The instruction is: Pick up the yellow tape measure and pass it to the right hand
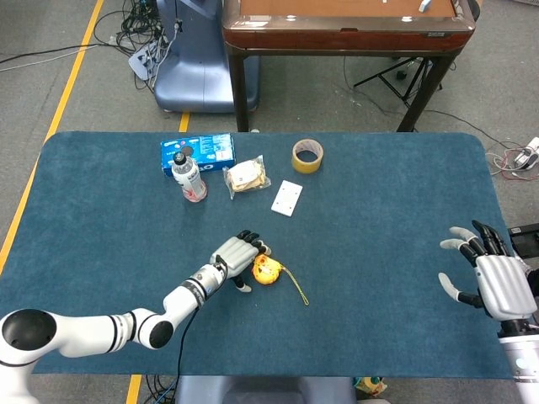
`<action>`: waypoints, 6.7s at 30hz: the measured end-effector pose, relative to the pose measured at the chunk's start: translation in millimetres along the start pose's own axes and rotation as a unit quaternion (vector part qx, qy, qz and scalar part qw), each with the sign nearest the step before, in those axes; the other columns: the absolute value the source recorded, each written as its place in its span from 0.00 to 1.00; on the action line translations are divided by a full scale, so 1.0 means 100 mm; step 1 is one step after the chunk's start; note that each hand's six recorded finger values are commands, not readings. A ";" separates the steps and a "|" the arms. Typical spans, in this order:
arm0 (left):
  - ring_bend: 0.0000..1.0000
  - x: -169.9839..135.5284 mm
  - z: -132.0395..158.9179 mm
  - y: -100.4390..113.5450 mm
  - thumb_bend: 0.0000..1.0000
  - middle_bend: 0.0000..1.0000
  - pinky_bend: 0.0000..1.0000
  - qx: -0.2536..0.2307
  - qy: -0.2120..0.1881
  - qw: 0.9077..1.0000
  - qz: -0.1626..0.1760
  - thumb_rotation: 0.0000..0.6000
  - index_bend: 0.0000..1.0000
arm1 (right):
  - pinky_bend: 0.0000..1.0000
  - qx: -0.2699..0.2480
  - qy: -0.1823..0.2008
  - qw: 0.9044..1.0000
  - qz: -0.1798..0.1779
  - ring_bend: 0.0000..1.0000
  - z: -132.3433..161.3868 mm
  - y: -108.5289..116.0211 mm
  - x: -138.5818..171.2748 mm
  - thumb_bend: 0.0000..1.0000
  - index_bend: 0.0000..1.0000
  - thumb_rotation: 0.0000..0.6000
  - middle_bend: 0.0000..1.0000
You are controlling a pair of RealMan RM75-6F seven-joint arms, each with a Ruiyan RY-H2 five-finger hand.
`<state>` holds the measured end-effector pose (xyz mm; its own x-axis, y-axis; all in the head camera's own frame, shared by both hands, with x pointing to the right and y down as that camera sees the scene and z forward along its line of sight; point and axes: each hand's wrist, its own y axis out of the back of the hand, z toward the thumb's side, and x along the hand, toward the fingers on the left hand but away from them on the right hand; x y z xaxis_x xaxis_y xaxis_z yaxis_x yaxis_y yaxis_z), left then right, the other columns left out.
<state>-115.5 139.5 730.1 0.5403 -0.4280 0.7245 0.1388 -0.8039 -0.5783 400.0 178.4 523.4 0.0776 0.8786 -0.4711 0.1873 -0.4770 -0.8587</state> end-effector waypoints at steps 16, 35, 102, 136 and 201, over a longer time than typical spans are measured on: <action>0.10 -0.68 -0.28 -0.03 0.07 0.37 0.00 -0.013 0.019 0.999 -0.030 1.00 0.37 | 0.00 -0.005 0.011 1.000 0.000 0.05 0.09 -0.05 0.00 0.40 0.32 1.00 0.20; 0.02 -0.38 -0.31 -0.02 0.07 0.22 0.00 0.002 0.042 0.999 -0.004 1.00 0.24 | 0.00 -0.008 -0.006 1.000 -0.003 0.05 -0.02 -0.03 0.07 0.40 0.32 1.00 0.20; 0.01 -0.24 0.19 -0.03 0.07 0.26 0.00 0.071 -0.006 0.997 -0.013 1.00 0.28 | 0.00 -0.024 -0.004 1.000 -0.008 0.05 -0.02 -0.03 0.12 0.40 0.32 1.00 0.20; 0.01 -0.62 0.18 -0.24 0.07 0.16 0.00 -0.025 0.020 0.999 0.038 1.00 0.09 | 0.00 -0.027 -0.007 1.000 -0.007 0.05 -0.04 -0.03 0.15 0.40 0.32 1.00 0.20; 0.31 -0.52 -0.29 0.08 0.07 0.52 0.00 -0.182 0.049 0.975 0.117 1.00 0.53 | 0.00 -0.039 0.068 0.997 0.002 0.05 0.50 -0.06 -0.17 0.40 0.32 1.00 0.20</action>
<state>-166.6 143.5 698.3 0.4375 -0.6405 0.6311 -0.2920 -0.7650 -0.5740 348.1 165.3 526.5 0.2095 0.8742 -0.4381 0.2619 -0.4818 -0.8362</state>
